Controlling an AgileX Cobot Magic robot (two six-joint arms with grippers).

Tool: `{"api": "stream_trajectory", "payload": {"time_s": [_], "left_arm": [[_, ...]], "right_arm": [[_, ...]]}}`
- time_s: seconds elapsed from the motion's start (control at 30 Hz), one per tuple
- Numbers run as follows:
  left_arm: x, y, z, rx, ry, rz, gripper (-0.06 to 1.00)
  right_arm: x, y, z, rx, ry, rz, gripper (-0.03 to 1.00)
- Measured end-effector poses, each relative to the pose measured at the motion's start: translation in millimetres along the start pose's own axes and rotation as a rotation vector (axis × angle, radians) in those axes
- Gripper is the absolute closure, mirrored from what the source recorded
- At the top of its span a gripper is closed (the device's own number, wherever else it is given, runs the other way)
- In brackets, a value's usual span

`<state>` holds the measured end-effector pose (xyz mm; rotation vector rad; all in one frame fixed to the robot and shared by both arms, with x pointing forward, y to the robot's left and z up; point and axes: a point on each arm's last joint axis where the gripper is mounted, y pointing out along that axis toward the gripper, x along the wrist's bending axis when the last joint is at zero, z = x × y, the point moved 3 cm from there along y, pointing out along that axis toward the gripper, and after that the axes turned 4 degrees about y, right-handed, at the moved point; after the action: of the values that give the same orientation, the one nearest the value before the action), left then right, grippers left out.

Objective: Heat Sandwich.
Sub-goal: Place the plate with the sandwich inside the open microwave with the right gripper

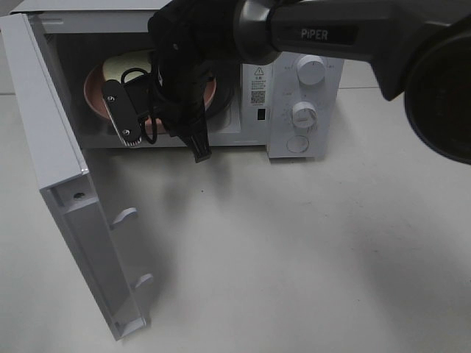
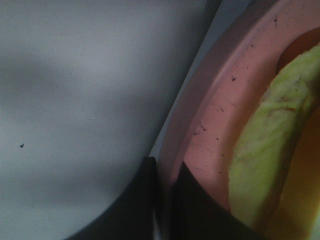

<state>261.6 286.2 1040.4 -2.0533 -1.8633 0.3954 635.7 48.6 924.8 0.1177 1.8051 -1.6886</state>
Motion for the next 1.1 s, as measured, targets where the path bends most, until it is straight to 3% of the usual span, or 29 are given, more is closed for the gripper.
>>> {"api": "stream_trajectory", "payload": {"time_s": [0.5, 1.1], "left_arm": [[0, 0, 0, 0.000, 0.000, 0.000, -0.05], [1, 0, 0, 0.001, 0.003, -0.004, -0.05]], "right_arm": [[-19, 18, 2, 0.020, 0.055, 0.057, 0.91], [-22, 39, 17, 0.031, 0.083, 0.067, 0.91]]}}
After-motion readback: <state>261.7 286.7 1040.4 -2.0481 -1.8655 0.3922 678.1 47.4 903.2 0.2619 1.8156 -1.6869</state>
